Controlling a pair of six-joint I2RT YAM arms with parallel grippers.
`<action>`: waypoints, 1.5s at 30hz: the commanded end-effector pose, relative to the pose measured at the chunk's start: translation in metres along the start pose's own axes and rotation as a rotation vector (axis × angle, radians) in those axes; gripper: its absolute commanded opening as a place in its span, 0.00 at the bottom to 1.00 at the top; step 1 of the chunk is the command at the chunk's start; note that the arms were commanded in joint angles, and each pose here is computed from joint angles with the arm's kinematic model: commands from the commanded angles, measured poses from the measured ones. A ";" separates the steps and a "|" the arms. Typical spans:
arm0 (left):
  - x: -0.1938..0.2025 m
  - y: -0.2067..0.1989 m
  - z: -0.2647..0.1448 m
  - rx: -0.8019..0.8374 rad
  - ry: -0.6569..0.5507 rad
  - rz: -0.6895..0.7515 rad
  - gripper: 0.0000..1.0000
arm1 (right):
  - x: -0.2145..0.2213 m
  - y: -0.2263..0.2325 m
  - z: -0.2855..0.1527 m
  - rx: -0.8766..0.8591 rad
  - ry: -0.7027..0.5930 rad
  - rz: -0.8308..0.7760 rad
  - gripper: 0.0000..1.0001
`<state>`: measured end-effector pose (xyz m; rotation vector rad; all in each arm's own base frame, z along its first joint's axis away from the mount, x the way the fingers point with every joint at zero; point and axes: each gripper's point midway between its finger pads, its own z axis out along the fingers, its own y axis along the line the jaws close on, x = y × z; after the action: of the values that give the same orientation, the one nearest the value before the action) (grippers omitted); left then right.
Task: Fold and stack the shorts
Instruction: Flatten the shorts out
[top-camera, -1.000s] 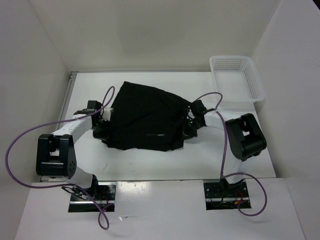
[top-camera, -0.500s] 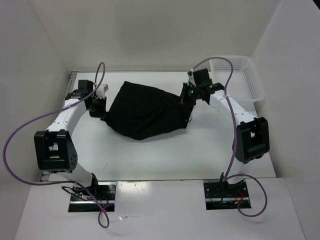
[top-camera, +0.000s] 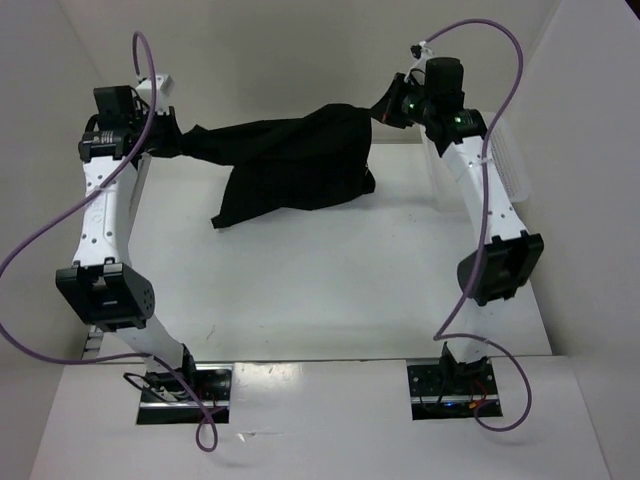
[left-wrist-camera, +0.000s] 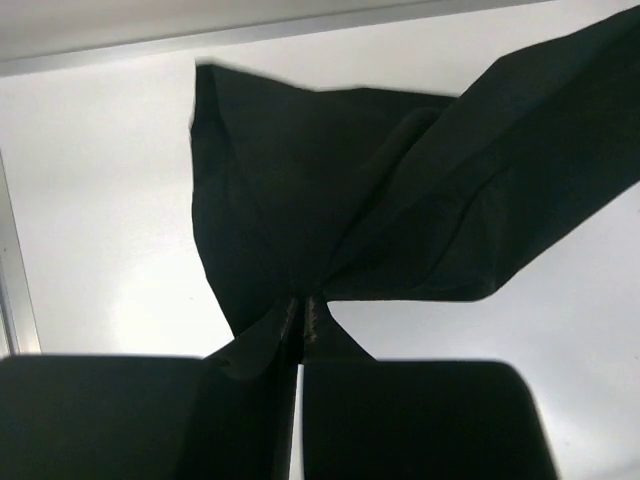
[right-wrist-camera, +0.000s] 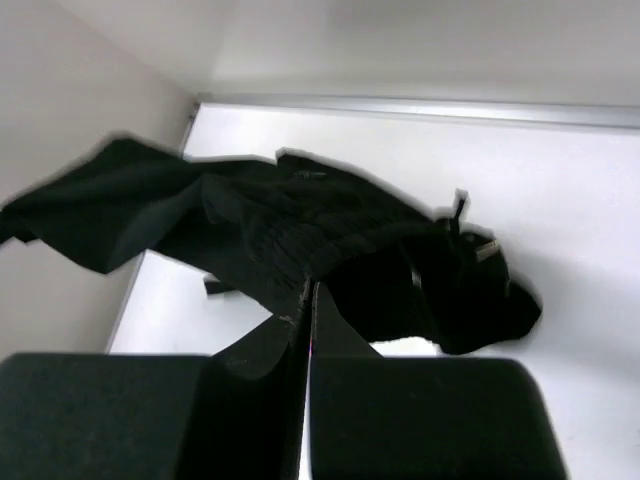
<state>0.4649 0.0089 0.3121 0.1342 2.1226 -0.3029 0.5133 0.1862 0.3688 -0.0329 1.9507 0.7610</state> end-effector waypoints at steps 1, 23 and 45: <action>0.024 -0.008 -0.020 0.007 0.041 -0.020 0.00 | 0.050 0.001 -0.032 0.031 0.082 -0.027 0.00; 0.327 -0.019 -0.051 -0.121 0.675 -0.168 0.41 | 0.302 -0.082 -0.112 0.354 0.396 0.354 0.65; 0.342 -0.020 -0.012 -0.043 0.672 -0.199 0.62 | 0.370 -0.091 -0.061 0.336 0.587 0.430 0.44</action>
<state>0.2520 -0.0024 0.0283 -0.0400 2.8790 -0.2649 0.3060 0.1752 0.0284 0.4635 2.7344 0.6664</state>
